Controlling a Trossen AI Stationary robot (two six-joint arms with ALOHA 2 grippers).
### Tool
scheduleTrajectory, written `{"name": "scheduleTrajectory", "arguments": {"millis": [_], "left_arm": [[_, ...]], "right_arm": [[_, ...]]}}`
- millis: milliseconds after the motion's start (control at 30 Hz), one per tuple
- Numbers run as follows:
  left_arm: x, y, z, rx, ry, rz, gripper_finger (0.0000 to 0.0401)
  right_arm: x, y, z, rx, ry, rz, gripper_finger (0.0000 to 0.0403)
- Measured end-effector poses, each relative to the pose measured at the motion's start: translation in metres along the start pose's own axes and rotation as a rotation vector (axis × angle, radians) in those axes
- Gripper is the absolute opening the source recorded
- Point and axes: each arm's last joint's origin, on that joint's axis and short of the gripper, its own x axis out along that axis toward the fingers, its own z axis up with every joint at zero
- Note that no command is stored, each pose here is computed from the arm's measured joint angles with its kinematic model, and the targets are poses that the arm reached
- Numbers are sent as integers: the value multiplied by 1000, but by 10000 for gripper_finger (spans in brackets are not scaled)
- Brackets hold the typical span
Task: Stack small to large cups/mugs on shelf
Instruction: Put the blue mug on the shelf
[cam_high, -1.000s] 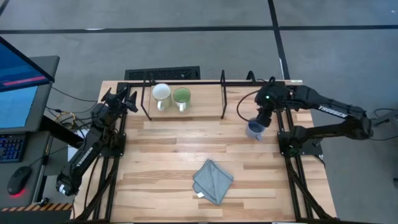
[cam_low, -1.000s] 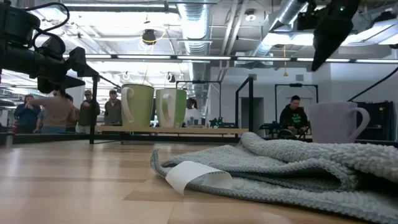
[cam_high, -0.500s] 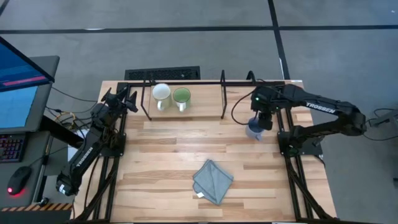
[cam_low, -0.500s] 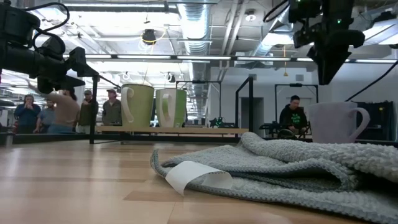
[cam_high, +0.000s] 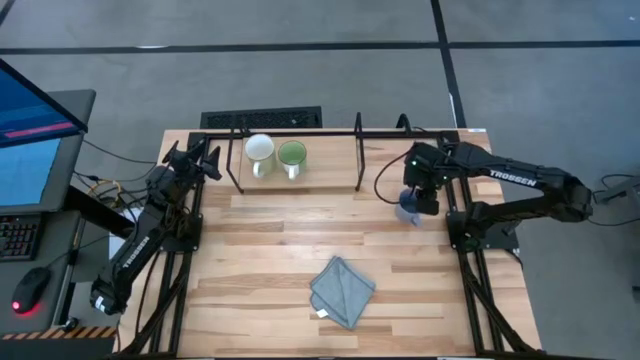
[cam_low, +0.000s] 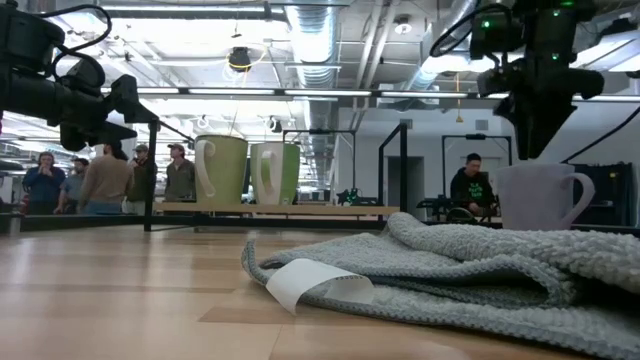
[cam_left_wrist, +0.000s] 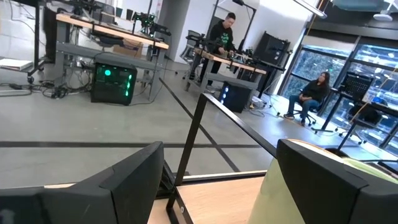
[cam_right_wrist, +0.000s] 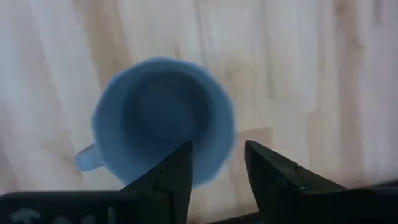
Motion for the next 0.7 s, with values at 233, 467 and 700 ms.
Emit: {"name": "scheduleTrajectory", "arguments": {"millis": [233,467,700], "left_arm": [[0,0,0,1,0,0,304],[0,0,0,1,0,0,304],[0,0,0,1,0,-1,304]], "right_arm": [[14,2,0,-7,-32,49,166],[16,1,2,-23,-57,38,166],[16,0,4,-31,-80,29,166]]}}
